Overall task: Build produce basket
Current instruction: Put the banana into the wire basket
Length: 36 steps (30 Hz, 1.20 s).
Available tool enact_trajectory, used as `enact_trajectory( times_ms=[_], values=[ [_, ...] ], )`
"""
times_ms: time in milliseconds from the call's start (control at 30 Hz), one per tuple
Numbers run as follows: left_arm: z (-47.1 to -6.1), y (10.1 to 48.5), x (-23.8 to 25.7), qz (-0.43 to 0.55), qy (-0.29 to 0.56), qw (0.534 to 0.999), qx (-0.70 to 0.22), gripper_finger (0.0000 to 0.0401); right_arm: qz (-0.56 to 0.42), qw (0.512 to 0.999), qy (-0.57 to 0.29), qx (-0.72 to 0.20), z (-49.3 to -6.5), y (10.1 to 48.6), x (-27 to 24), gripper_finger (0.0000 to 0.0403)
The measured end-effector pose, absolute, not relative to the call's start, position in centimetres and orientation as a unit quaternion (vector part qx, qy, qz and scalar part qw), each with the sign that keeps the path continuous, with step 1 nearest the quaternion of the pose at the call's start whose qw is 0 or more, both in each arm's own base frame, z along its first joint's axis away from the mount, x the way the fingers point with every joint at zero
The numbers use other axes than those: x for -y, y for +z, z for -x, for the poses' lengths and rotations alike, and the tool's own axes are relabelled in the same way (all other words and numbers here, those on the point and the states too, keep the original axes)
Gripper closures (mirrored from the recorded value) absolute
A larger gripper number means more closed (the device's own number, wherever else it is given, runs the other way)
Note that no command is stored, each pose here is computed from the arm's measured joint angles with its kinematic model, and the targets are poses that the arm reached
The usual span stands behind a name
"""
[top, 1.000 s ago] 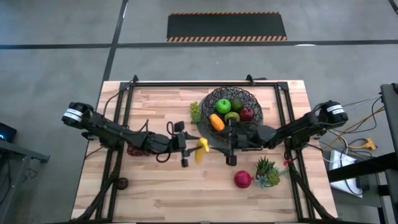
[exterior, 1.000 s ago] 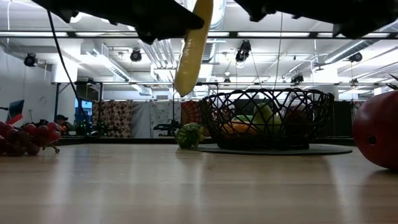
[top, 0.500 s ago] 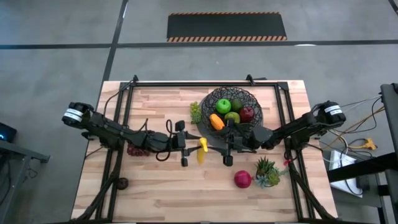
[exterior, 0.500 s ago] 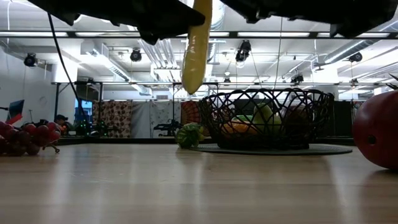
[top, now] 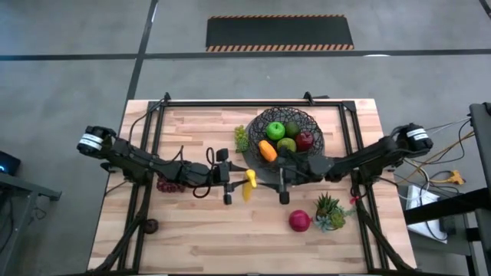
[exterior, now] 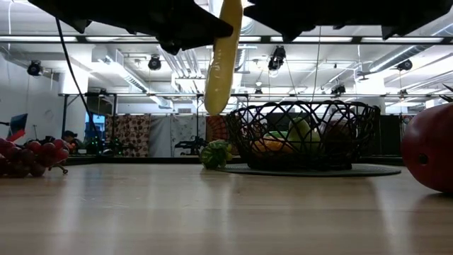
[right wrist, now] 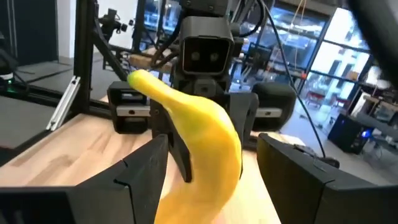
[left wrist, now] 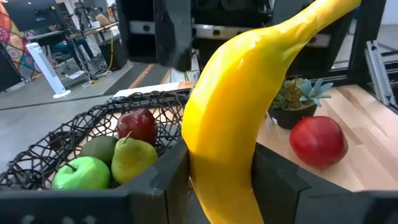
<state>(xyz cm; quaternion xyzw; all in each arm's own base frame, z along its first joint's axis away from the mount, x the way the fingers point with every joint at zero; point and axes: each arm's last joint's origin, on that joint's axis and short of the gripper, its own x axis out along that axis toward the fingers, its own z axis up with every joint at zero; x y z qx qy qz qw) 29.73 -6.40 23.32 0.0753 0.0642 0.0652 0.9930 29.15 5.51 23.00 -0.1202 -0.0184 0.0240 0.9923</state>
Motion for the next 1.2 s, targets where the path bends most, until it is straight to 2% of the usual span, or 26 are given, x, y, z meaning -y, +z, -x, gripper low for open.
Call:
enact_trajectory(
  times_ms=[233, 567, 700, 900, 1200],
  values=[
    [-29.8, 23.5, 6.4, -0.073, 0.060, 0.994, -0.058, 0.0270, 0.137, 0.988, 0.019, 0.073, -30.3, 22.2, -5.6, 0.0170],
    [-29.8, 23.6, 6.5, -0.072, 0.059, 0.994, -0.056, 0.0269, 0.141, 0.986, 0.046, 0.081, -32.1, 22.6, -5.8, 0.0174],
    [-29.8, 23.6, 6.5, -0.073, 0.058, 0.994, -0.056, 0.0269, 0.145, 0.985, 0.045, 0.082, -32.1, 22.7, -5.8, 0.0207],
    [-29.8, 23.6, 6.5, -0.069, 0.056, 0.995, -0.055, 0.0269, 0.152, 0.984, 0.042, 0.081, -32.1, 22.8, -5.7, 0.0288],
    [-29.8, 23.6, 6.5, -0.073, 0.056, 0.994, -0.057, 0.0260, 0.156, 0.984, 0.041, 0.076, -32.1, 22.7, -5.7, 0.0289]
  ],
)
